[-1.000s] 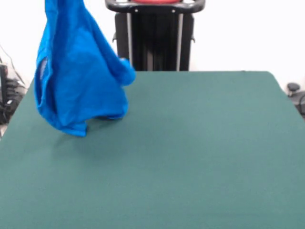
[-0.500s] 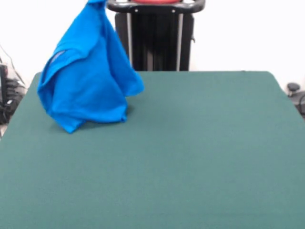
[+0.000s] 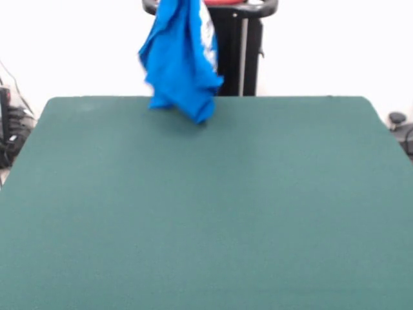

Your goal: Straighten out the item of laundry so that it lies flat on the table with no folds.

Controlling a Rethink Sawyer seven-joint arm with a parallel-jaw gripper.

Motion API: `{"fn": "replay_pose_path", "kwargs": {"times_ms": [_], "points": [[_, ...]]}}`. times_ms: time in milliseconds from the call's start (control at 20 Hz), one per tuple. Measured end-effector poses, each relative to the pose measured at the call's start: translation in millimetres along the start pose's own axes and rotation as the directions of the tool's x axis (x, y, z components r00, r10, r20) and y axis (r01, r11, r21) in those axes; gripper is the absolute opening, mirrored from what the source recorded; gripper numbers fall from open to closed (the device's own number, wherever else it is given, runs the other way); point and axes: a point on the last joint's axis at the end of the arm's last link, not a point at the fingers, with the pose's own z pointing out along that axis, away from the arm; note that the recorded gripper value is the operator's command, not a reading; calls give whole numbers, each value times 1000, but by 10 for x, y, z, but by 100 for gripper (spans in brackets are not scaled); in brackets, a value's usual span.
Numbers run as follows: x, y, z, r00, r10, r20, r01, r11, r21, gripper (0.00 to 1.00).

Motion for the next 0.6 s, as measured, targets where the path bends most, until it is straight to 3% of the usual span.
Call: {"fn": "replay_pose_path", "kwargs": {"times_ms": [150, 300, 450, 550, 600], "points": [[119, 17, -143, 996, -12, -92, 14, 999, 29, 0], [139, 12, -261, 994, -11, -110, 15, 999, 39, 0], [68, 9, -383, 996, -14, -89, 18, 999, 45, 0], [-100, 18, -399, 999, -23, -26, 24, 999, 40, 0], [-261, 32, -369, 999, -32, 42, 30, 999, 30, 0]]}}
